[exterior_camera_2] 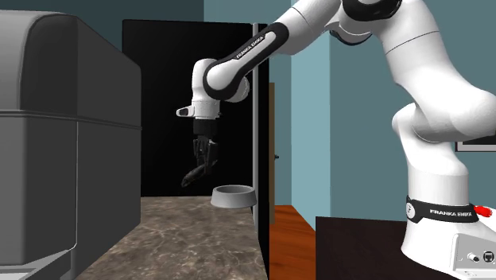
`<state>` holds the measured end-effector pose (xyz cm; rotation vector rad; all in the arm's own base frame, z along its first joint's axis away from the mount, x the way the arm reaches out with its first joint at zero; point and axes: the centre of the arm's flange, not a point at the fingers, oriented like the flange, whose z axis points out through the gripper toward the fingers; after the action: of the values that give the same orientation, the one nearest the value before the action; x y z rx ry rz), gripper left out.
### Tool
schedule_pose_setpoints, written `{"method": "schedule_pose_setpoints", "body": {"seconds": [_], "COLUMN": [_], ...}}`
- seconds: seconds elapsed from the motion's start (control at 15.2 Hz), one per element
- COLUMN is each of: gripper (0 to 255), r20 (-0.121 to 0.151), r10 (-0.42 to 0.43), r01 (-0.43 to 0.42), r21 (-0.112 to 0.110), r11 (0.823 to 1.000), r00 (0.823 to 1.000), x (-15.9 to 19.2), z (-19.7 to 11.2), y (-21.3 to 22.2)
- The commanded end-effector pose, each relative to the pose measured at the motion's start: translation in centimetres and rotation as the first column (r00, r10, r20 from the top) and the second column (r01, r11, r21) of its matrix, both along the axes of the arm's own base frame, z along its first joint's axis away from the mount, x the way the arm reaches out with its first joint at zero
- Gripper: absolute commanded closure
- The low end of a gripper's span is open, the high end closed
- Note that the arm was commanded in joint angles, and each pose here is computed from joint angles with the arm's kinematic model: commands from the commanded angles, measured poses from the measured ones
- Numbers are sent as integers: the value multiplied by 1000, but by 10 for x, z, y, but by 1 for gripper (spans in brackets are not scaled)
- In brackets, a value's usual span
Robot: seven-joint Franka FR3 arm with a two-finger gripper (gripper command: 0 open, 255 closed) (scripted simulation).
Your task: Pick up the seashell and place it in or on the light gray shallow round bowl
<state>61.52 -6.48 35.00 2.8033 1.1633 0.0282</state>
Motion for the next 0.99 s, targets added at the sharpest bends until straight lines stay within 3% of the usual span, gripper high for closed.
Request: {"method": "schedule_pose_setpoints", "body": {"seconds": [0.0, 0.66, 0.92], "gripper": [255, 255, 255], "r20": [0, 0, 0], "r10": [1, 1, 1], "r01": [-1, -1, -1], "r21": [0, 0, 0], "r11": [1000, 1000, 1000], "r00": [1000, 1000, 1000], "x": [-12, -71, -71], "z": [1, 1, -21], "y": [-25, -144, -144]}}
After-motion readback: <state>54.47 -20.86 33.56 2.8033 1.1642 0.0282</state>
